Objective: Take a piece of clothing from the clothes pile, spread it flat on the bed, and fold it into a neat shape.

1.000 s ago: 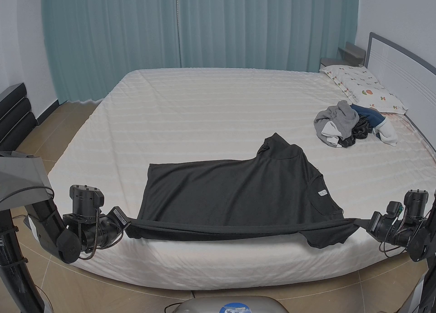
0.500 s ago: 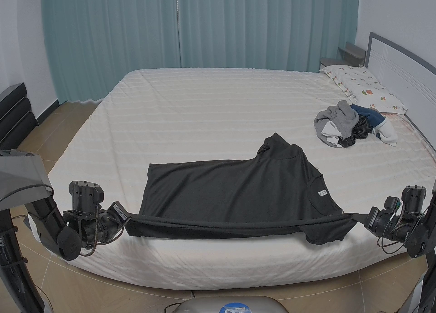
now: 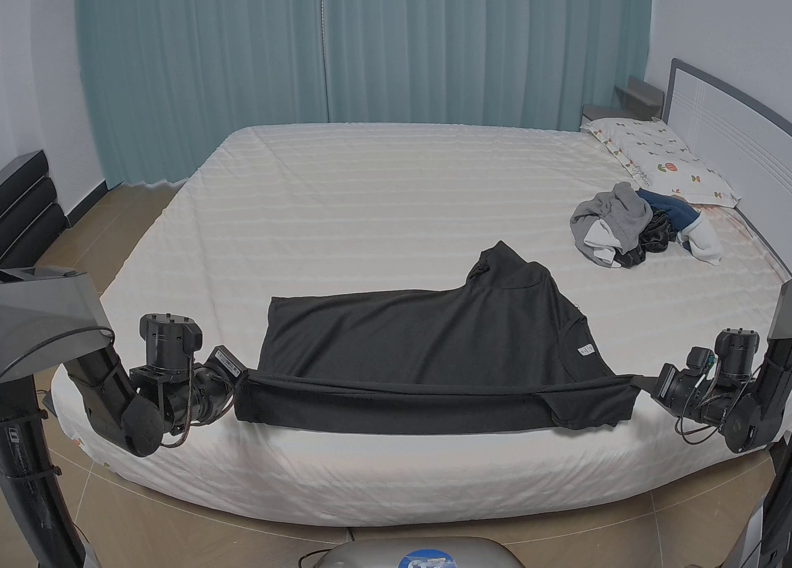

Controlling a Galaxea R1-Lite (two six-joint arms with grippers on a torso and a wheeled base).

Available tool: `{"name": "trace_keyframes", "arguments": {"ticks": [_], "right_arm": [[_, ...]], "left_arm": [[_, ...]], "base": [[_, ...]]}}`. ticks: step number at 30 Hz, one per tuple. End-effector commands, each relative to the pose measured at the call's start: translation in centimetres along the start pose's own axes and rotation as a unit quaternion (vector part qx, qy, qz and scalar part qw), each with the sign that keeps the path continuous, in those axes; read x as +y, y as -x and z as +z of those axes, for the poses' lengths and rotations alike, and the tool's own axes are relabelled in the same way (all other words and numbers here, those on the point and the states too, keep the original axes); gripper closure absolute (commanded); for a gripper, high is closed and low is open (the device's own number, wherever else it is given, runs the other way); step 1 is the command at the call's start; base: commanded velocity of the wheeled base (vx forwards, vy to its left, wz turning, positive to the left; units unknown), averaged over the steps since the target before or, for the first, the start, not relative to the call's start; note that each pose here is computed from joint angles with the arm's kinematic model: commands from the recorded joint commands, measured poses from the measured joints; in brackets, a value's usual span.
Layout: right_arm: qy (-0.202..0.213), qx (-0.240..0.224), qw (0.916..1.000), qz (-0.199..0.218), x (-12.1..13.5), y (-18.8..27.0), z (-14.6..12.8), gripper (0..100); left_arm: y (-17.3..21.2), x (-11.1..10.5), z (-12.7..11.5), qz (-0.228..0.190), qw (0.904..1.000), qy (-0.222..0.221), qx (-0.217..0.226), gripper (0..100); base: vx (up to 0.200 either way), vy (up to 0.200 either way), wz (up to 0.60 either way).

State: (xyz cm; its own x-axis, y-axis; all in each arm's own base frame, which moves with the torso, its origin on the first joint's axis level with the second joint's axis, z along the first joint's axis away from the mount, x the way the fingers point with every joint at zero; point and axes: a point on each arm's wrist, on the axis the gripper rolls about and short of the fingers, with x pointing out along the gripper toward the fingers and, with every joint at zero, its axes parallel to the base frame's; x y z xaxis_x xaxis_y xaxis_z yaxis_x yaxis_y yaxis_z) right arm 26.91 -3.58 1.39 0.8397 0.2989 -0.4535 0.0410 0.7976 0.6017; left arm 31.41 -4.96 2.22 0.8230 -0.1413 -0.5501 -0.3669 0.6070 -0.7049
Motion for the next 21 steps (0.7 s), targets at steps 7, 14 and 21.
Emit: {"name": "trace_keyframes", "arguments": {"ticks": [7, 14, 21], "right_arm": [[-0.001, 0.001, 1.0000, 0.001, -1.4, -3.1, 0.3, 100], [-0.003, 0.003, 1.0000, 0.005, -2.4, -4.7, 0.2, 100], [0.007, -0.009, 0.9998, 0.018, -2.9, -6.5, -0.3, 100]], "left_arm": [[-2.7, 0.2, -0.2, 0.004, 1.0000, 0.002, 0.003, 100], [-4.3, 0.6, -0.5, 0.009, 0.9999, 0.002, 0.004, 100], [-5.4, 0.6, -0.8, 0.010, 0.9999, 0.010, 0.004, 100]], "base": [[0.000, 0.000, 0.00], [0.000, 0.000, 0.00], [0.000, 0.000, 0.00]]}}
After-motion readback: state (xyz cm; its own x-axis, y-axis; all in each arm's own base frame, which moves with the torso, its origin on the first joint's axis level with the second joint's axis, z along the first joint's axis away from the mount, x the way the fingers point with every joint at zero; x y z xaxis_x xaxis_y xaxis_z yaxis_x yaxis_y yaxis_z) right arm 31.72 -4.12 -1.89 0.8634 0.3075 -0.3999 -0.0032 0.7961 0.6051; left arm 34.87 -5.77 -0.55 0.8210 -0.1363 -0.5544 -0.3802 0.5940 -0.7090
